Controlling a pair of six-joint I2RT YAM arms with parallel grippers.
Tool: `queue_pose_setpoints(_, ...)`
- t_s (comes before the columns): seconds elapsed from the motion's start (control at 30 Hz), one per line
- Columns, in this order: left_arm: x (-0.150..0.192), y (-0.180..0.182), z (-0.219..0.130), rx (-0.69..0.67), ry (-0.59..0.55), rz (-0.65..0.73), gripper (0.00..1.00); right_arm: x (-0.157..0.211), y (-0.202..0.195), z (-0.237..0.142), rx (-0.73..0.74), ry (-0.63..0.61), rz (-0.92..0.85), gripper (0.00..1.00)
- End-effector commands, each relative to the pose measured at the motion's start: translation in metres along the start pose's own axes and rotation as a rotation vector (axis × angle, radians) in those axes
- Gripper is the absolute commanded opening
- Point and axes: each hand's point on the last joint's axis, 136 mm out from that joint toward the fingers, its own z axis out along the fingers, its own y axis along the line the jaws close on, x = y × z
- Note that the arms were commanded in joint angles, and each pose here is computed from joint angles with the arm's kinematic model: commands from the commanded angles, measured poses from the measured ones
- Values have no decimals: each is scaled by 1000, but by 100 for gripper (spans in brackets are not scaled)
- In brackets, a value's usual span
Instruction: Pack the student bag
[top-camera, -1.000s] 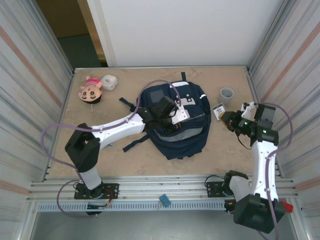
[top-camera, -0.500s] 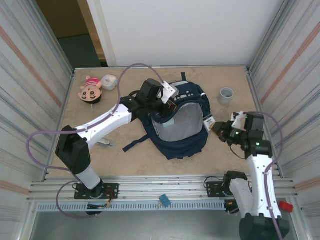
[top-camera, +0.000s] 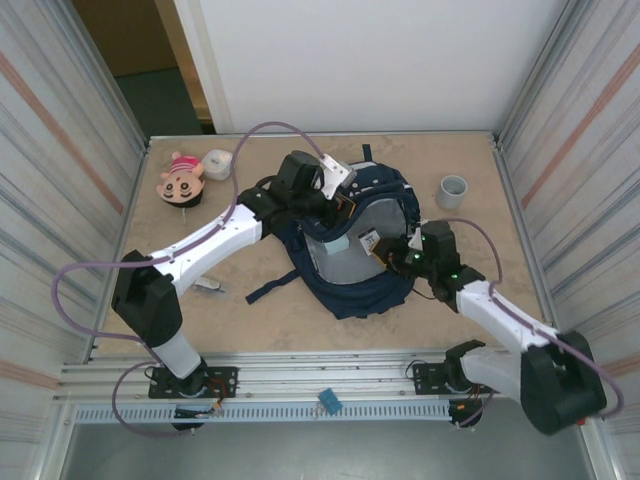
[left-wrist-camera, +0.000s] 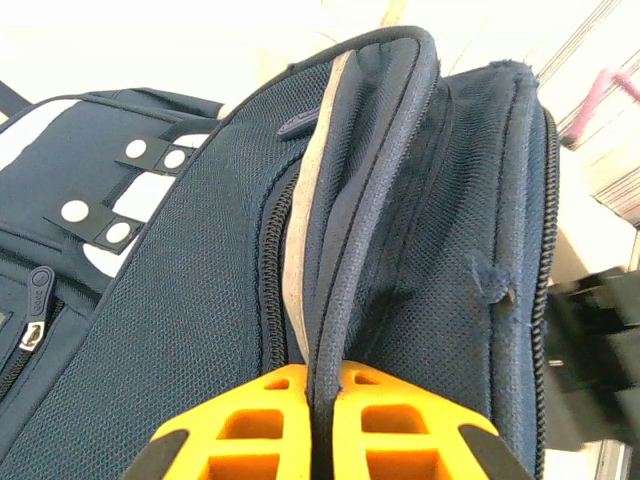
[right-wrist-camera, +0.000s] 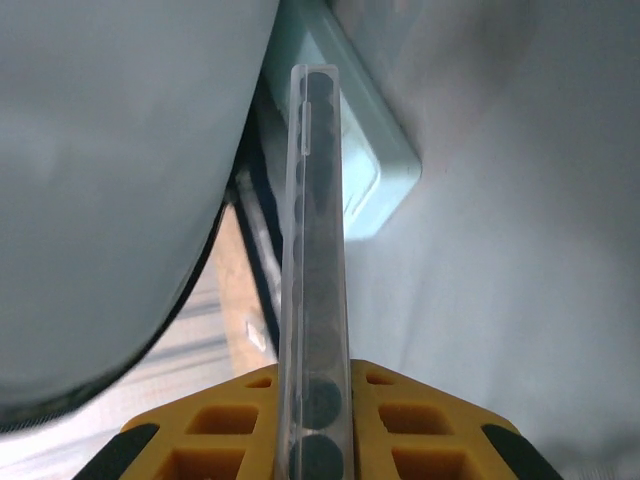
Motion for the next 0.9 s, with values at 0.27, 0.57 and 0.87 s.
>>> queue_pose_setpoints(0.27,-73,-22,-36,80,-231,43,0,-55,37,71,-67,-149,2,18)
queue_pose_setpoints(0.57,-80,-23,-43,92,-257,46,0,-74,9,117,-2,-134,88,20)
queue_pose_setpoints(0.87,-76,-11,-43,47,-245,33,0,-64,-23,108,126,-109,159,40)
